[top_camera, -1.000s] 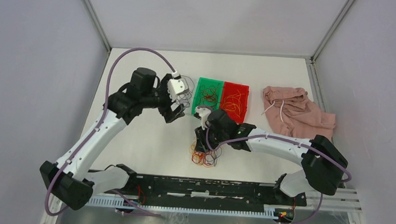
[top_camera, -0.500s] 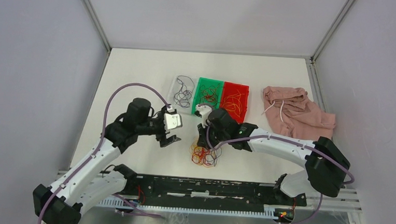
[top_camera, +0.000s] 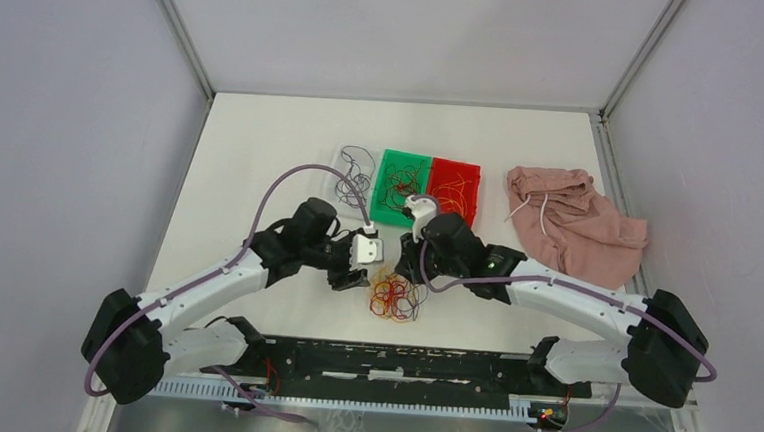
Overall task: Untangle the cables
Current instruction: Untie the cable.
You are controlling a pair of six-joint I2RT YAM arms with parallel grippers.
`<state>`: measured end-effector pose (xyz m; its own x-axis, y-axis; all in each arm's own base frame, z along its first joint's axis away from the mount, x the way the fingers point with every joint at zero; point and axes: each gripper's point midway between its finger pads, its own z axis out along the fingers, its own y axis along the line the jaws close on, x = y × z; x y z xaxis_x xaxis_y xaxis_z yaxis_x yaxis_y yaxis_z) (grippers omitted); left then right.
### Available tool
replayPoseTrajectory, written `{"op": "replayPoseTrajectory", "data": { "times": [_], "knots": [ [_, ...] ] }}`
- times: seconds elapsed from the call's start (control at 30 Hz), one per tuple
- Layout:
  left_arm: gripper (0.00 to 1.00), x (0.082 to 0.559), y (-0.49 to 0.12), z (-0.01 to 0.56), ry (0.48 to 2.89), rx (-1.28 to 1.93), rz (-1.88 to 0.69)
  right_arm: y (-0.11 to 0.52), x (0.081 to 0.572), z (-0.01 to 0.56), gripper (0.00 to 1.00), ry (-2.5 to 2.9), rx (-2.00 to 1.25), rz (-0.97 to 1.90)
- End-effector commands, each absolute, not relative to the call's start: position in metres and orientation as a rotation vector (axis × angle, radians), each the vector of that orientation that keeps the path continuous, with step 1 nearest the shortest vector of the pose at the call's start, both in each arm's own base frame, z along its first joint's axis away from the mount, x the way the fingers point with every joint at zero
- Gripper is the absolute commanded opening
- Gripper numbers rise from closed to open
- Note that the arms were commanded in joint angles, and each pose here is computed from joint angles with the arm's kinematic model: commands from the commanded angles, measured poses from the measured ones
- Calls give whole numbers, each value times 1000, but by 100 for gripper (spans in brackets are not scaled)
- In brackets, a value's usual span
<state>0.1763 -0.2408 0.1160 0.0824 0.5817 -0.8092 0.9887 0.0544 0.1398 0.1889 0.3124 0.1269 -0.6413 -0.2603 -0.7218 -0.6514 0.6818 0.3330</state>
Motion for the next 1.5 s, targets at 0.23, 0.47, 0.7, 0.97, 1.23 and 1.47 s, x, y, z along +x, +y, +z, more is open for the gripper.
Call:
{"op": "replayPoseTrajectory", "data": {
  "times": [0.23, 0.47, 0.7, 0.97, 1.23, 1.47],
  "knots": [
    [64, 179, -265, 109, 1665, 1633, -835, 253, 219, 147, 24, 2132, -362, 641],
    [64, 174, -277, 100, 1660, 1705, -891, 242, 223, 150, 22, 2124, -307, 633],
    [60, 172, -284, 87, 1661, 1744, -892, 236, 227, 154, 20, 2112, -280, 624],
    [17, 185, -286, 81, 1642, 1743, -797, 236, 228, 157, 18, 2101, -257, 640],
    [3, 201, -278, 127, 1604, 1757, -649, 254, 228, 162, 43, 2071, -293, 736],
    [3, 190, -266, 185, 1529, 1734, -618, 285, 226, 174, 61, 1949, -441, 879]
  ]
}}
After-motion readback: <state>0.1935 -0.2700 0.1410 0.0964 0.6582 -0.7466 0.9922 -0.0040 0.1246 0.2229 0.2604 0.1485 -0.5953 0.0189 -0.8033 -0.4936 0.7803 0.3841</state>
